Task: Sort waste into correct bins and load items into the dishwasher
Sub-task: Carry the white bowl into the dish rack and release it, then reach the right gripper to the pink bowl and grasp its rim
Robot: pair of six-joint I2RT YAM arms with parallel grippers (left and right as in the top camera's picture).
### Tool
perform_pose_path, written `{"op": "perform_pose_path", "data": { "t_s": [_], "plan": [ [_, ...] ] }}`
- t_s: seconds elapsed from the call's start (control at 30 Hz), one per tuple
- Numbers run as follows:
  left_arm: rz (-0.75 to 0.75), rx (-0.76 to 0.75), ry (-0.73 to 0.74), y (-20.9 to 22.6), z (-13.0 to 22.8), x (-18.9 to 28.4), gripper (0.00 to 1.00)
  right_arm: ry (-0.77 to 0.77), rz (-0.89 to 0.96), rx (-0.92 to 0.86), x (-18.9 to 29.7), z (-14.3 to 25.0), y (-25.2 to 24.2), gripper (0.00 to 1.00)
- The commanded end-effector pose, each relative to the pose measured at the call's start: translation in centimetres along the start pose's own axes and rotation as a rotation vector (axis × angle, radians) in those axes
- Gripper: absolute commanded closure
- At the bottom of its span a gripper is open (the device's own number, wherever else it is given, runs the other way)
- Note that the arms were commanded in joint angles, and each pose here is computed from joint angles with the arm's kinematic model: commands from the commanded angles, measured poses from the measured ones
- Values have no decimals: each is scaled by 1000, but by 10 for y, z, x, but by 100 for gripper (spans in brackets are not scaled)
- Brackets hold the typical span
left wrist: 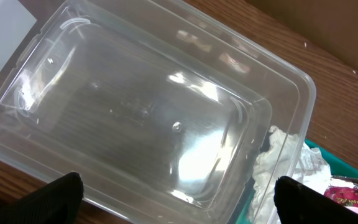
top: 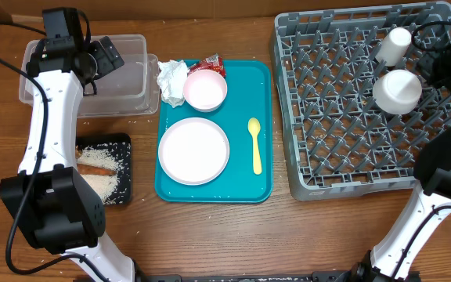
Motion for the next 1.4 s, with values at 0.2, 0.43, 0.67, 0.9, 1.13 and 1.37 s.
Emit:
{"op": "perform_pose_path", "data": {
  "t_s": [0.2, 0.43, 0.67, 0.9, 1.13, 1.37],
  "plan": [
    [5, 8, -19, -1, -5, 4, 0, 127, -495, 281, 106, 58, 77, 82],
    [4, 8, -19, -1, -5, 4, 0, 266, -671, 681, 125, 182, 168, 15],
    [5, 8, -19, -1, -5, 4, 0, 169, -620, 925, 94, 314, 254, 14],
    [5, 8, -19, -1, -5, 4, 0, 65, -546, 1119, 47, 424, 289, 22],
    [4, 8, -19, -1, -5, 4, 0, -15, -467, 1287, 1, 487, 293, 29],
    [5, 8, -19, -1, -5, 4, 0, -99, -409, 1292, -19, 484, 297, 37]
  ]
}}
Point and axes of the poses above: each gripper's point midway between its finger pads, its own x axis back along the fingers, its own y axis along the line the jaws close on, z = x × y, the point moved 5 cm from there along x, back along the fingers, and after that the axes turned 11 degrees about -x, right-handed, at the moved point
